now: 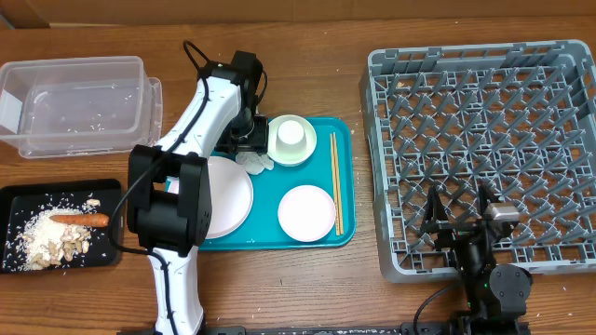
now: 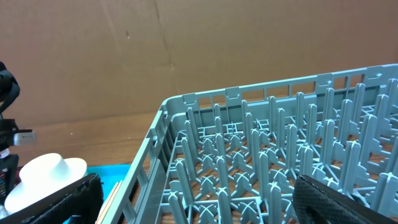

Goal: Sort waste into correct bins and load items into the dishwasher
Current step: 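Grasp the foil and carry it into the clear plastic bin, then release the foil and move the left gripper toward the red wrapper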

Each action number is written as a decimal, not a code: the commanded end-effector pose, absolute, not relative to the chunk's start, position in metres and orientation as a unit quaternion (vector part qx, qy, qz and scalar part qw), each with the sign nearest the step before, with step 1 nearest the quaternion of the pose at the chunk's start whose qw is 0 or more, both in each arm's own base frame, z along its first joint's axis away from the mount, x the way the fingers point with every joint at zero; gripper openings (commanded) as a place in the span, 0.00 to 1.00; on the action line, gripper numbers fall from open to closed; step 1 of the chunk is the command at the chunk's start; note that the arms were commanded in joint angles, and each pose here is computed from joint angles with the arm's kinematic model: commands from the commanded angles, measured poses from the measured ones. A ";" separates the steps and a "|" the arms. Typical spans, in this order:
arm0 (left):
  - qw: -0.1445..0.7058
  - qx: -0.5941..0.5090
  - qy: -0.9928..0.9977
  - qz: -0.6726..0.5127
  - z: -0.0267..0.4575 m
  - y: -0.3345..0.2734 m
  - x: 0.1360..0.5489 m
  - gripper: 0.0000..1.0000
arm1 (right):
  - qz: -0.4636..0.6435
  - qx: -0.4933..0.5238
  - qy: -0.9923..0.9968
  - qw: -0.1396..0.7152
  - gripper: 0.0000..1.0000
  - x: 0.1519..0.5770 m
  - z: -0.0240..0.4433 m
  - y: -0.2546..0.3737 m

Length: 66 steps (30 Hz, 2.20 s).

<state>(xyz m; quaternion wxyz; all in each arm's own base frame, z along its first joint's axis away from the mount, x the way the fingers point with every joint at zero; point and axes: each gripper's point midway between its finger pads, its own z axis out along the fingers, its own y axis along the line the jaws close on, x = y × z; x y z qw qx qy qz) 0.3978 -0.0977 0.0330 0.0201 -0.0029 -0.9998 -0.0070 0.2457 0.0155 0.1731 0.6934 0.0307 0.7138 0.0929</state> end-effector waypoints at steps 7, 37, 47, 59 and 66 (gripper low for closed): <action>0.024 0.000 -1.000 0.006 0.026 -0.105 0.392 0.42 | 0.088 0.036 0.713 0.694 1.00 0.246 0.171 0.013; -0.188 0.244 -0.948 -0.078 0.210 0.055 0.479 0.04 | 0.088 0.036 0.713 0.694 1.00 0.246 0.171 0.013; -0.239 0.368 -0.894 -0.094 0.221 0.177 0.479 0.10 | 0.088 0.036 0.713 0.694 1.00 0.246 0.171 0.013; -0.212 0.382 -0.896 -0.078 0.215 0.186 0.464 1.00 | 0.088 0.036 0.713 0.694 1.00 0.246 0.171 0.013; -0.186 0.255 -0.944 0.094 0.210 0.096 0.482 1.00 | 0.088 0.036 0.713 0.694 1.00 0.246 0.171 0.013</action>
